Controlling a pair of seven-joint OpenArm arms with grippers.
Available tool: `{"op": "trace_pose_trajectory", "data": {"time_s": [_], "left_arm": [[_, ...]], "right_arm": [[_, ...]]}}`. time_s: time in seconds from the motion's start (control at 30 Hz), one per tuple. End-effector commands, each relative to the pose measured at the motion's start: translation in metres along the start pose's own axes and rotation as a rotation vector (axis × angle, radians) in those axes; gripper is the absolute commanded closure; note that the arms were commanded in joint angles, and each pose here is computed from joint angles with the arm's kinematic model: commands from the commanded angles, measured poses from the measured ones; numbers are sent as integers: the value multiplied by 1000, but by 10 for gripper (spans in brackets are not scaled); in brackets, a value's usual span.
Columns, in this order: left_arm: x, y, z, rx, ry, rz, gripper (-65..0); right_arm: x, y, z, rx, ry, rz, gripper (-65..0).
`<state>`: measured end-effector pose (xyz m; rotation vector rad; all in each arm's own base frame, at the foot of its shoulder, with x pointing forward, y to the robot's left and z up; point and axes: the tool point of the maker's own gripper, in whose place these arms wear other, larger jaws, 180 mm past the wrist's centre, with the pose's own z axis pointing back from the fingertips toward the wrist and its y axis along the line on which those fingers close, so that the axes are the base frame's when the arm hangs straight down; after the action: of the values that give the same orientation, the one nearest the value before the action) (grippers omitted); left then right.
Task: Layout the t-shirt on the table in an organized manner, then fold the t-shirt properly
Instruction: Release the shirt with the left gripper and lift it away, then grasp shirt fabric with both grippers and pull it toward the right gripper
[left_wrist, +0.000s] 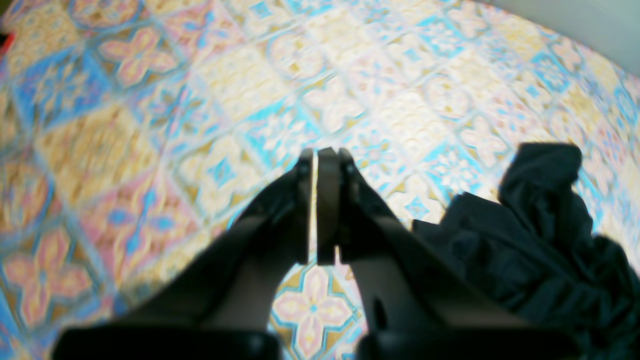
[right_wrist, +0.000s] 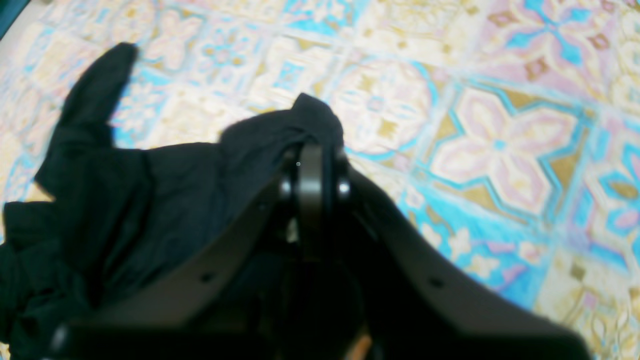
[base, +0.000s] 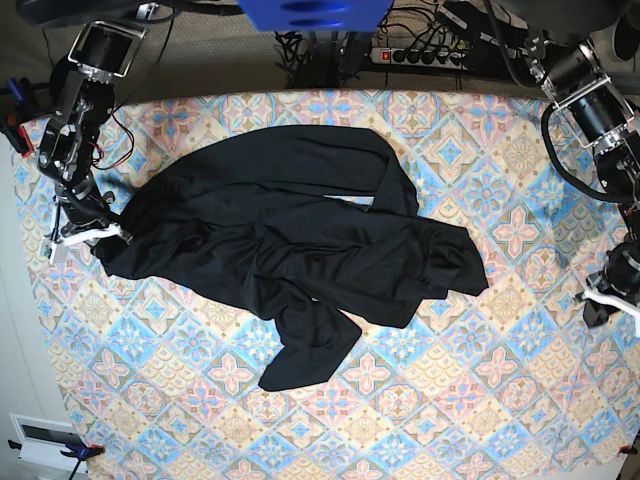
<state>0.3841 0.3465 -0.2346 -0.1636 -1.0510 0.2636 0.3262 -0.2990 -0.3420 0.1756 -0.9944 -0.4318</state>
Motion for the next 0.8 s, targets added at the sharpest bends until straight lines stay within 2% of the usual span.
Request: {"op": "trace_pose_trajectory", "data": {"time_s": [0.0,0.13,0.2,0.3,0.43,0.5,0.63,0.77], "left_arm": [[3,-16,-2,-47,-3,-43,0],[-52,-53,-21,-120,158,-149,-2],[-73,-62,-24,-140,213,-169,-26],[-100,-72,-27,-167,264,-184,-100],[-135,-89,-35,-209,299,-169,-222],[-152,-92,-41,-211,328,-169,-255],[-184,-100,-51,-215,374,-181,-251],[-202,-115,-55,-225,391,-219,-232]], "right_arm": [[17,1,3,9,-47,17,0],[17,0,3,7,-48,14,0],[19,0,3,6,-52,15,0],[19,-4,2,-3,-53,10,0],[19,-30,4,-59,-53,-38,0],[17,-39,5,-80,-52,-58,0],[14,-57,10,-119,-50,-86,-10],[0,-73,18,-198,11,-10,-101]]}}
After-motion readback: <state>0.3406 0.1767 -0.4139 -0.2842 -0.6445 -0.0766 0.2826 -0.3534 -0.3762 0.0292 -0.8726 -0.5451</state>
